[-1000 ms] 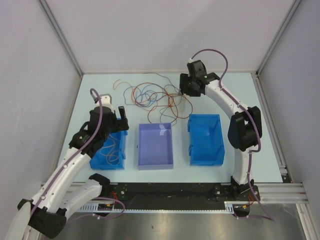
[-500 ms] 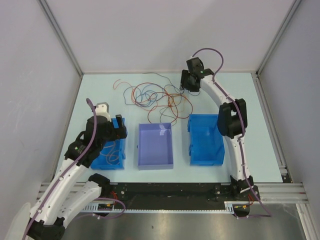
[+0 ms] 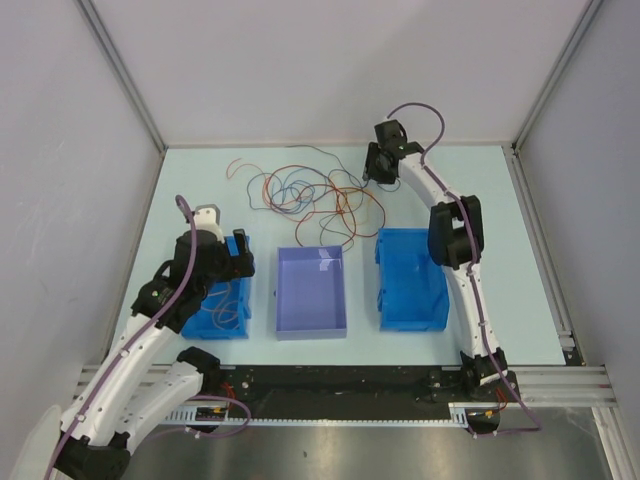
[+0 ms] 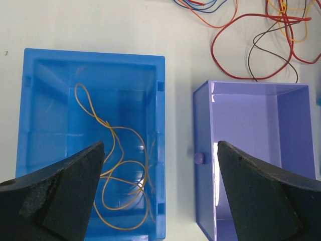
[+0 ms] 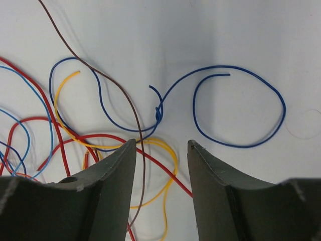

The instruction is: Untangle the cables

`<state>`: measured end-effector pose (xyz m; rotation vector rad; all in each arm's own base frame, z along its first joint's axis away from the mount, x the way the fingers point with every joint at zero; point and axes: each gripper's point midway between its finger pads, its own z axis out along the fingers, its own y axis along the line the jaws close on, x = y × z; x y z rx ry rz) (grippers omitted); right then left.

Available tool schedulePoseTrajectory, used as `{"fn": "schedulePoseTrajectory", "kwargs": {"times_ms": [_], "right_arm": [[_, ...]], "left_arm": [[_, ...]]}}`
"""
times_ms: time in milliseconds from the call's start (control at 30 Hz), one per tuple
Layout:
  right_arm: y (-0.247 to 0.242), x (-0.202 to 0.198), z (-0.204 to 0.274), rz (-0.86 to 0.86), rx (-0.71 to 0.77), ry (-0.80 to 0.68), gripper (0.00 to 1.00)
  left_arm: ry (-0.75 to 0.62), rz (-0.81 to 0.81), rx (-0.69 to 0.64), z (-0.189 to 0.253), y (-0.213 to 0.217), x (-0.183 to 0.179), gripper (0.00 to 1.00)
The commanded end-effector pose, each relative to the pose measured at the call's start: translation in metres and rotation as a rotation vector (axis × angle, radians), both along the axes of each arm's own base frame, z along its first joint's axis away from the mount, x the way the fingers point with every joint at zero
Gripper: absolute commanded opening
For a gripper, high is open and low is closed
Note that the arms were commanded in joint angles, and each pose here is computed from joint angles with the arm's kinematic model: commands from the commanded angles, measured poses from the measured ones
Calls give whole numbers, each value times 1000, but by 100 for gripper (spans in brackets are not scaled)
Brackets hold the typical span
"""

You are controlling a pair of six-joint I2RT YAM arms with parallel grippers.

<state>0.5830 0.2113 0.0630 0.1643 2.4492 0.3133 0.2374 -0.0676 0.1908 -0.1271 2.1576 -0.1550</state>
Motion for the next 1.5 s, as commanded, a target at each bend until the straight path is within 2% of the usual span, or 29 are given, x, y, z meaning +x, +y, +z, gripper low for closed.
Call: {"fn": "schedulePoseTrajectory", "kwargs": {"times_ms": [0, 200, 833, 933, 1067, 1200, 1367, 1467], "right_arm": [[18, 27, 27, 5, 48, -128, 49], [22, 41, 27, -6, 47, -177, 42], [16, 56, 6, -41, 6, -199, 39], [15, 57, 5, -49, 3, -201, 32], [16, 57, 8, -48, -4, -209, 14], [16, 58, 18, -47, -20, -233, 1], [19, 57, 42, -37, -22, -268, 0], [26, 53, 76, -15, -12, -314, 0]], "left_arm": [[-11, 4, -16, 1, -1, 3, 100], [-7, 7, -11, 0, -1, 4, 100], [7, 11, -4, -3, 0, 6, 100], [7, 13, -4, -3, 0, 6, 100], [12, 12, -2, -5, 0, 7, 100], [11, 12, -3, -4, 0, 7, 100], [7, 14, -5, -4, 0, 8, 100], [9, 14, -6, -4, 1, 8, 100]]}}
